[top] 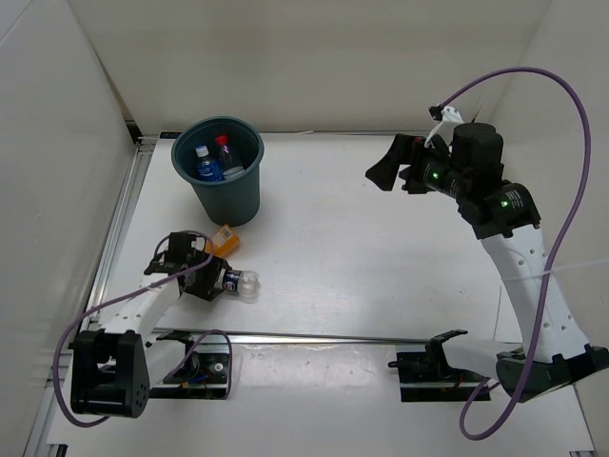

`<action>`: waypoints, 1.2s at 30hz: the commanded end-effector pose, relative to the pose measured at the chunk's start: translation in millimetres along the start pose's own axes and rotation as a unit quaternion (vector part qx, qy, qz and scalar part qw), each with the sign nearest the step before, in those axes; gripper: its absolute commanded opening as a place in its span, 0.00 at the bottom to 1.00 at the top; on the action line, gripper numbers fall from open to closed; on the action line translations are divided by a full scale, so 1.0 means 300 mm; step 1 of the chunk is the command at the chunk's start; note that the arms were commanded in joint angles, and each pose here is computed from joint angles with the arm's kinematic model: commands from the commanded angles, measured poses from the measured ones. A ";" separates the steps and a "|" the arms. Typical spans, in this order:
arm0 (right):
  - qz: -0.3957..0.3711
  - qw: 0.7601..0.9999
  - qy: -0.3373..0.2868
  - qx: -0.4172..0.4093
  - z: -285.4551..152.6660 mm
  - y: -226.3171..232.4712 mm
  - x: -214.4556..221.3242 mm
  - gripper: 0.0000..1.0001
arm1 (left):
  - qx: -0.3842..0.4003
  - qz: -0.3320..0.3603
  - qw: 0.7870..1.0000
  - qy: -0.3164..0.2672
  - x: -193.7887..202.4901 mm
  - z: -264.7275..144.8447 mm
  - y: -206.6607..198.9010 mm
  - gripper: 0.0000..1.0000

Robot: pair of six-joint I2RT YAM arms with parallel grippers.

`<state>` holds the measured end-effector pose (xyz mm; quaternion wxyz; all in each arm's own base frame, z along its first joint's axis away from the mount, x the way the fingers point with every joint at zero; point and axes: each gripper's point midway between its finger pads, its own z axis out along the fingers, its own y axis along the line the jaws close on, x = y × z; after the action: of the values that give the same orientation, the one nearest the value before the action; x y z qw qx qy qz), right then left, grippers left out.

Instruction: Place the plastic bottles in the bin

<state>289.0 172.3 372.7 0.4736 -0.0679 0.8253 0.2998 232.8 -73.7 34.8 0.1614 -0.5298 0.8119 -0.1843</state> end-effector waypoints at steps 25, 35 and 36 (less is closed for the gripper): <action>0.039 0.998 0.034 -0.042 0.099 0.013 0.063 1.00 | 0.265 0.164 0.912 -0.267 -0.304 -0.819 -0.674 0.35; 0.049 0.997 0.036 -0.046 0.099 0.016 0.075 1.00 | 0.215 0.205 0.889 -0.350 -0.531 -0.799 -1.035 0.37; 0.048 0.997 0.036 -0.046 0.099 0.016 0.075 1.00 | 0.221 0.216 0.877 -0.367 -0.551 -0.842 -1.078 0.40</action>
<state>297.7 195.2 332.8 0.4085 -0.0547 0.8439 0.3434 423.1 -20.5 410.4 0.5774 -0.3428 0.7226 -0.1640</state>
